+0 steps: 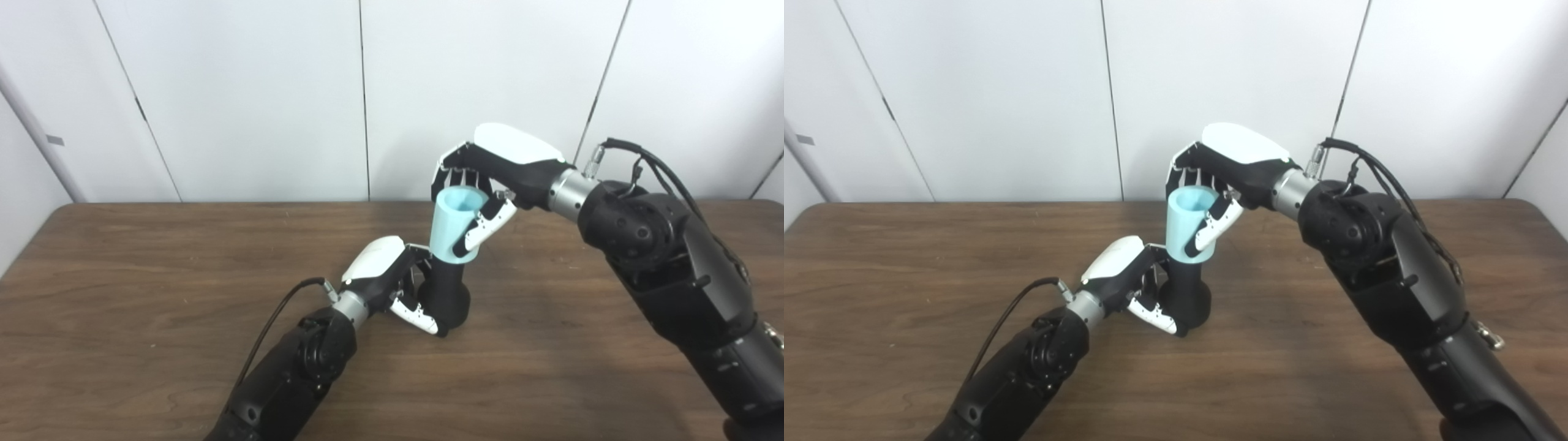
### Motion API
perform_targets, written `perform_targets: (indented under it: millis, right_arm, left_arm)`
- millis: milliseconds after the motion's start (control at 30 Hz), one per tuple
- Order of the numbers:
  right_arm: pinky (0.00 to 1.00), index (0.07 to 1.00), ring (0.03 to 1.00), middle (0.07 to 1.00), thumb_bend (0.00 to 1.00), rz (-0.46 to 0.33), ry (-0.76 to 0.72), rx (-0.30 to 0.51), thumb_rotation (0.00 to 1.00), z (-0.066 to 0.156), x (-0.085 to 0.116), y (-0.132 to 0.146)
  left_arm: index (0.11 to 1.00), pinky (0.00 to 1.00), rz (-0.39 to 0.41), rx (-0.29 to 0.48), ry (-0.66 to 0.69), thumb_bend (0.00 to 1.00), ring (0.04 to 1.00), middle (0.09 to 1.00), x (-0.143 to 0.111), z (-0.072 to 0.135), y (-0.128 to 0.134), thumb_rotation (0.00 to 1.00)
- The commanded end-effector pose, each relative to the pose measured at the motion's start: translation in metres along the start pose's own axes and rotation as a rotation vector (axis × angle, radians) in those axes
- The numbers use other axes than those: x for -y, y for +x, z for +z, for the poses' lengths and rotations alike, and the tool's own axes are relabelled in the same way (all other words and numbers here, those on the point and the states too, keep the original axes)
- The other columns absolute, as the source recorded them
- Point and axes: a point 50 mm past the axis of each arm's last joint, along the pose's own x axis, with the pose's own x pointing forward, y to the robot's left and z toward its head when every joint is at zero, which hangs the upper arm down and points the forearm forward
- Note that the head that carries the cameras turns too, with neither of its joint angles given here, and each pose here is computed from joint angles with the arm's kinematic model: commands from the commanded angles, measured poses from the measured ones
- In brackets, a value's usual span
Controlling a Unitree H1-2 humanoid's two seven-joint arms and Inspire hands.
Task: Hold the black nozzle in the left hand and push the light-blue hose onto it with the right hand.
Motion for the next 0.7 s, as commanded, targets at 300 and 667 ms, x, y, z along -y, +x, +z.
perform_targets:
  millis: [300, 667]
  right_arm:
    - [0.34, 0.533, 0.393, 0.463, 0.51, 0.116, -0.016, 0.023, 0.00, 0.003, -0.021, -0.010]
    - [0.34, 0.531, 0.397, 0.463, 0.51, 0.089, 0.010, 0.039, 0.00, 0.019, -0.018, 0.008]
  left_arm:
    - [0.483, 0.29, -0.175, -0.132, 0.038, 0.53, 0.351, 0.471, 0.039, -0.024, -0.016, 0.00]
    - [0.482, 0.29, -0.175, -0.126, 0.039, 0.53, 0.347, 0.471, 0.039, -0.023, -0.016, 0.00]
